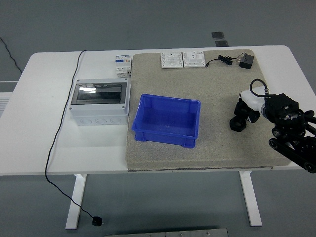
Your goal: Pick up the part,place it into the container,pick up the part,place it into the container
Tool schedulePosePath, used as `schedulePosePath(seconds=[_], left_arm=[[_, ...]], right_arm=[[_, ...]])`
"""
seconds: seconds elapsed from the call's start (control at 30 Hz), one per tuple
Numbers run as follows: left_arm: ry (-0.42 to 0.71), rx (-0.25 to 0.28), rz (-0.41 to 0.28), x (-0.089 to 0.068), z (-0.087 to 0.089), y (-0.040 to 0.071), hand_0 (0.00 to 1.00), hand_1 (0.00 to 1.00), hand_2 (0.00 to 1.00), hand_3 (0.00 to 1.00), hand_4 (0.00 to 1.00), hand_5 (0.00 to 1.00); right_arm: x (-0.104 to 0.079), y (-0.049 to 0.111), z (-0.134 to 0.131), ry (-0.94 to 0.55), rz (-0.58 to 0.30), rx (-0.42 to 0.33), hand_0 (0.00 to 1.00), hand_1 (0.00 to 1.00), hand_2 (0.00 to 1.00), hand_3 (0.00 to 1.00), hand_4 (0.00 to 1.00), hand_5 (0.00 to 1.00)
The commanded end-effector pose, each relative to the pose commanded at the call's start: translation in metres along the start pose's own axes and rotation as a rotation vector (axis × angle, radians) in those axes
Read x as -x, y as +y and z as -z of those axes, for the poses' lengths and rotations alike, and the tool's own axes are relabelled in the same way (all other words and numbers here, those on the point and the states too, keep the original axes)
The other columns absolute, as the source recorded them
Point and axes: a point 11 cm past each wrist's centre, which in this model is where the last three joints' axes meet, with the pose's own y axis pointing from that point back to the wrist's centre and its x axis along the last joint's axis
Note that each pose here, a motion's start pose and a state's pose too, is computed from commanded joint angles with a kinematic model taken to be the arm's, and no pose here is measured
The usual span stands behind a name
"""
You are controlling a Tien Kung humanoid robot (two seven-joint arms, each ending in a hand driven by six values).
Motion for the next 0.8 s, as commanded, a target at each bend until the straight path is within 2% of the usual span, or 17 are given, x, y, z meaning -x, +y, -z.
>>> schedulePosePath(seconds=[0.27,0.4,0.5,0.63,0.77,0.8], left_arm=[[0.004,-0.001,-0.002,0.000,0.001,0.000,0.704,0.550,0.568,0.487,0.439,0.259],[0.005,0.000,-0.004,0.000,0.000,0.000,0.704,0.549,0.569,0.487,0.439,0.259],[0.007,-0.002,-0.005,0.000,0.002,0.000,0.704,0.549,0.569,0.487,0.439,0.259],[0.003,-0.006,-0.005,0.000,0.005,0.000,0.704,0.550,0.569,0.487,0.439,0.259],[-0.002,-0.005,-0.004,0.001,0.005,0.000,0.704,0.550,0.569,0.487,0.439,0.259],[-0.003,-0.005,-0.003,0.002,0.005,0.000,0.704,0.548,0.568,0.487,0.439,0.258]], right_arm=[[-0.028,0.009,-0.018,-0.146,-0.071,0.003,0.436,0.610,0.681,0.682,0.384,0.002],[-0.046,0.021,-0.020,-0.238,-0.143,-0.030,0.439,0.613,0.680,0.683,0.383,0.002],[-0.055,0.032,-0.016,-0.324,-0.195,-0.084,0.439,0.613,0.680,0.683,0.383,0.002],[-0.066,0.049,0.024,-0.355,-0.244,-0.225,0.441,0.611,0.680,0.683,0.386,0.002],[-0.076,0.071,0.086,-0.311,-0.279,-0.404,0.441,0.611,0.680,0.683,0.386,0.002],[-0.077,0.076,0.101,-0.297,-0.284,-0.446,0.471,0.627,0.680,0.684,0.384,0.002]])
